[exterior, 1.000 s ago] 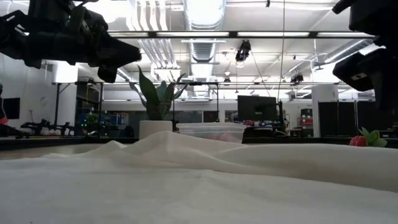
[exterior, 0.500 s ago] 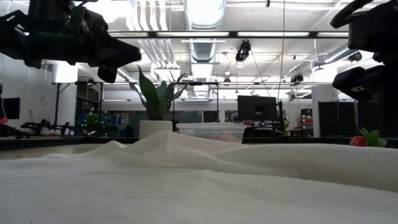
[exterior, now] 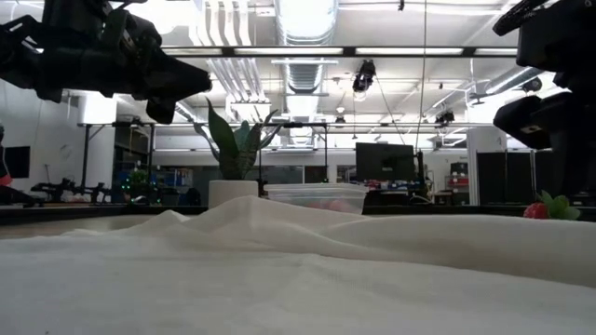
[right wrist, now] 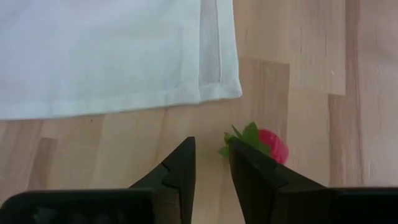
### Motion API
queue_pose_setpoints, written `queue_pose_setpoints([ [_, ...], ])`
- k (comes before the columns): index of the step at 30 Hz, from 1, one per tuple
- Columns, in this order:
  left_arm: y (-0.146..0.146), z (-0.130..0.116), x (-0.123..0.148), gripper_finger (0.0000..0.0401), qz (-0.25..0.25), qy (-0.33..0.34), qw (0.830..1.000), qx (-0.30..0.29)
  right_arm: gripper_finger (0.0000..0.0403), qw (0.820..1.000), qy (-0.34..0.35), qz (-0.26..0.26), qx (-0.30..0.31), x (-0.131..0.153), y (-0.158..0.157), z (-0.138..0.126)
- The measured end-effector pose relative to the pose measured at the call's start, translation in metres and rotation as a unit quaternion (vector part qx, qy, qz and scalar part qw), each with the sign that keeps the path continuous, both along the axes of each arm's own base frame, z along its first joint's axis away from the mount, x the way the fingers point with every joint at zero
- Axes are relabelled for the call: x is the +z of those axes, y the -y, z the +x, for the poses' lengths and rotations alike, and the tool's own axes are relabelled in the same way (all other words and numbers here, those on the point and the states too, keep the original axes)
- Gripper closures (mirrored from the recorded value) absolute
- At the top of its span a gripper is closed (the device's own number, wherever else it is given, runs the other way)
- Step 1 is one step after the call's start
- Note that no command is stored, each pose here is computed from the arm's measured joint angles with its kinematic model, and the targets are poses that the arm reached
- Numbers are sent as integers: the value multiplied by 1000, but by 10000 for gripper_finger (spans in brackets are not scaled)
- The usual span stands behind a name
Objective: Pick and placing Produce into tupperware
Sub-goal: Put the red strawberry into the transparent bin
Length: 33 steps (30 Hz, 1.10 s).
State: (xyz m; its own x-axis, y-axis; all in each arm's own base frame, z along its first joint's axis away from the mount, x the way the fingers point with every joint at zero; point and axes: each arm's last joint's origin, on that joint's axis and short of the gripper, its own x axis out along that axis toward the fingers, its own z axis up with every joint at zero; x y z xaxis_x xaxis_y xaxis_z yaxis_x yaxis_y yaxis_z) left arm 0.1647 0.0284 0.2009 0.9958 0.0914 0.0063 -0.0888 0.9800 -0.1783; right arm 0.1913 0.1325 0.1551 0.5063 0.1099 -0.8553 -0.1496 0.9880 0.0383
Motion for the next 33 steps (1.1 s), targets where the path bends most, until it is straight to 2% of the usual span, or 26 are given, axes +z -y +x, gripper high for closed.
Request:
queue_pose_setpoints([
  [19, 0, 0, 0, 312, 0, 0, 1000, 0, 316, 999, 19, -27, -3, 0, 3, 3],
  [33, 0, 0, 0, 312, 1, 0, 1000, 0, 310, 1000, 18, -24, -4, -3, 5, 2],
])
